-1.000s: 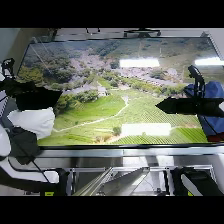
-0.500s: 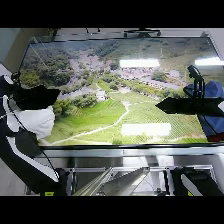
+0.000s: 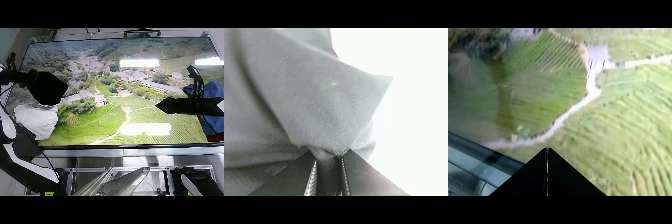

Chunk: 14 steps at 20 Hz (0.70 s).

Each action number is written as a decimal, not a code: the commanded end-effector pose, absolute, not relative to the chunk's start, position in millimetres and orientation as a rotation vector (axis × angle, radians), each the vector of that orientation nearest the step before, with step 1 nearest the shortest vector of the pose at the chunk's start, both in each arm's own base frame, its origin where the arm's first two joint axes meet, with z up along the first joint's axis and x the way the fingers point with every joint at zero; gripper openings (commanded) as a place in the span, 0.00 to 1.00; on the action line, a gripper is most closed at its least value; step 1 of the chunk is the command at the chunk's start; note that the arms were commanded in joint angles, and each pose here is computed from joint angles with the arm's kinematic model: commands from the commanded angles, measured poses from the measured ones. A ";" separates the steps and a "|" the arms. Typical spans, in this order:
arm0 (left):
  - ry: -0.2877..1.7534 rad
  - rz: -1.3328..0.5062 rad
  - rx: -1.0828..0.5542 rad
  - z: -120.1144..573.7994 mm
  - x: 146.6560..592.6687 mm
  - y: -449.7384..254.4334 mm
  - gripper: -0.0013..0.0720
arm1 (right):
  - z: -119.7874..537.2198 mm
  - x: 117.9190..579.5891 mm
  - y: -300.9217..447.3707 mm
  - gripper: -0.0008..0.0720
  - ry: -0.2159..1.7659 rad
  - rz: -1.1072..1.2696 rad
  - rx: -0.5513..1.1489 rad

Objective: Fold the shirts.

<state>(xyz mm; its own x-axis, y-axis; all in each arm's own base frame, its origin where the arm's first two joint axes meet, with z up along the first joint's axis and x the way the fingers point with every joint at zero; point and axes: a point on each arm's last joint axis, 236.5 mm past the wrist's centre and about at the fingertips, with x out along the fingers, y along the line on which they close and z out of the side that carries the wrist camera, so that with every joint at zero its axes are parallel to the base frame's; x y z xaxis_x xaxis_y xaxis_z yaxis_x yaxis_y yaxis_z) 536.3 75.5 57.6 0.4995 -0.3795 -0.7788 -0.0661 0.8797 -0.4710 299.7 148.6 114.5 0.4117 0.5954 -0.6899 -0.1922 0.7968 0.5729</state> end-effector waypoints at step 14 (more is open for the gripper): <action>1.324 -0.862 -0.184 73.4 367.8 -252.3 0.49 | 67.0 296.5 152.5 0.45 1.233 0.525 0.458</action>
